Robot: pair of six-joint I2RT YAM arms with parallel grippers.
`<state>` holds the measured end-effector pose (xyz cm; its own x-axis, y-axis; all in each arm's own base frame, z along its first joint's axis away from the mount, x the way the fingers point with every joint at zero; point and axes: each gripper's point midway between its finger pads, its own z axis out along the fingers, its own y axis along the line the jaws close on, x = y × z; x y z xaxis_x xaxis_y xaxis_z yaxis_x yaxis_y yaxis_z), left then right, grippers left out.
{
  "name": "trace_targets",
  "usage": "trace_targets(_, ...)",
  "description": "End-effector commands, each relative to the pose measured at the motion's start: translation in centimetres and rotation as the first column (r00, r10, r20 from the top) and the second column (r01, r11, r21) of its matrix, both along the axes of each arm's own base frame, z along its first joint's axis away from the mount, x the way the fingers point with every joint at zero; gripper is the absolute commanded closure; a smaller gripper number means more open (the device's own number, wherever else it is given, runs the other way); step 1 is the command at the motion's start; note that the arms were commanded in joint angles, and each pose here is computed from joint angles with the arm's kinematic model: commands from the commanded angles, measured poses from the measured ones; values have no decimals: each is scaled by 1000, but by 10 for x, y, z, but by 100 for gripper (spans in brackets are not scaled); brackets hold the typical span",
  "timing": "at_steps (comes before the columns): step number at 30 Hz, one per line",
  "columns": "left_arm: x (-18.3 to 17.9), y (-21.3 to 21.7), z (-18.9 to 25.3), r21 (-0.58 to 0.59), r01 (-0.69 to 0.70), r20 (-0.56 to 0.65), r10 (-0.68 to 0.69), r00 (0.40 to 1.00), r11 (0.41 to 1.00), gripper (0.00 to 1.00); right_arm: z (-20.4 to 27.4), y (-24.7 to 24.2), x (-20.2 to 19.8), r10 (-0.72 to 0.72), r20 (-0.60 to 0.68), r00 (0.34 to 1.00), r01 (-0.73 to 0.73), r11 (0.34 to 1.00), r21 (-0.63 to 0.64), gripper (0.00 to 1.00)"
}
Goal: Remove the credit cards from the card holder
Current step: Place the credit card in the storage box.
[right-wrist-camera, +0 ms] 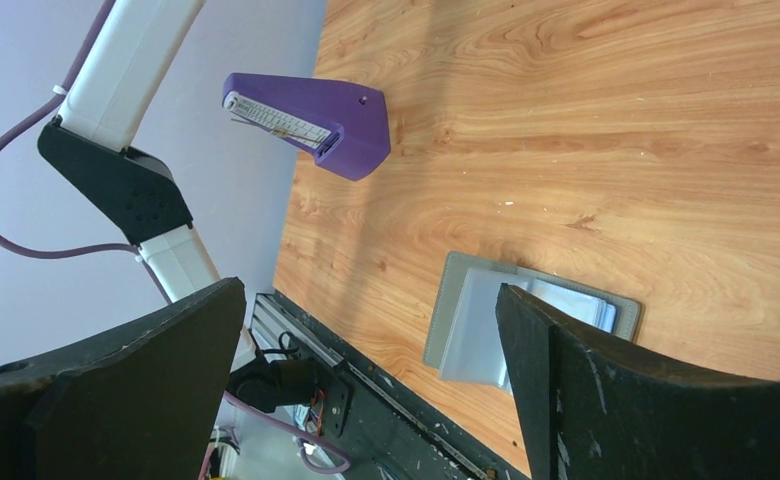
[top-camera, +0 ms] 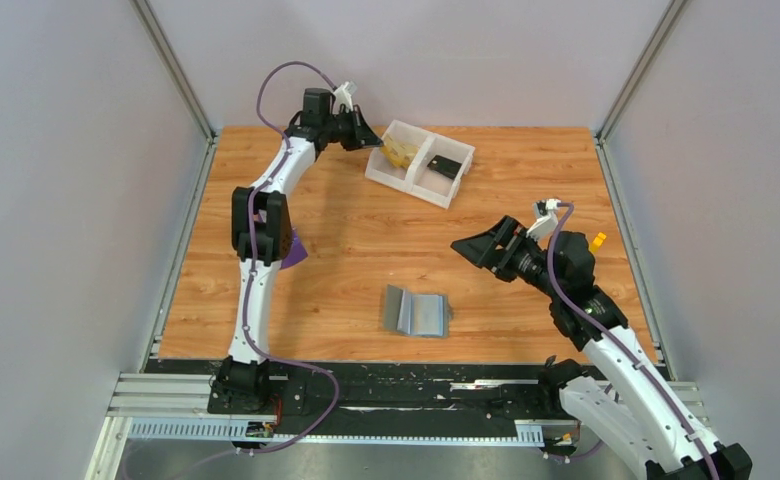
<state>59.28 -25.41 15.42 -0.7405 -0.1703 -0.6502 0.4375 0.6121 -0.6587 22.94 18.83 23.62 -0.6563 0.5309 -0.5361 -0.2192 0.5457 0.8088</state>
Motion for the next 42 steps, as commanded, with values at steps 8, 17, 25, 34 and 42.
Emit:
trace_targets(8,47,-6,2,-100,-58,140,72,988,993,100,19,0,19,-35,39,999,35,999,-21,0)
trace_targets(17,59,-20,-1,-163,-61,195,93,976,985,84,25,-1,27,-47,55,997,50,998,-42,0)
trace_targets(25,45,-30,44,-198,-14,248,64,967,980,60,16,-5,32,-77,-10,997,75,993,-90,0)
trace_targets(34,-8,-27,105,-213,35,198,8,980,976,51,-19,-1,38,-55,-122,991,33,984,-177,0)
trace_targets(42,-101,-19,68,-151,41,-93,-55,994,988,50,-46,7,10,33,-223,974,-62,990,-127,13)
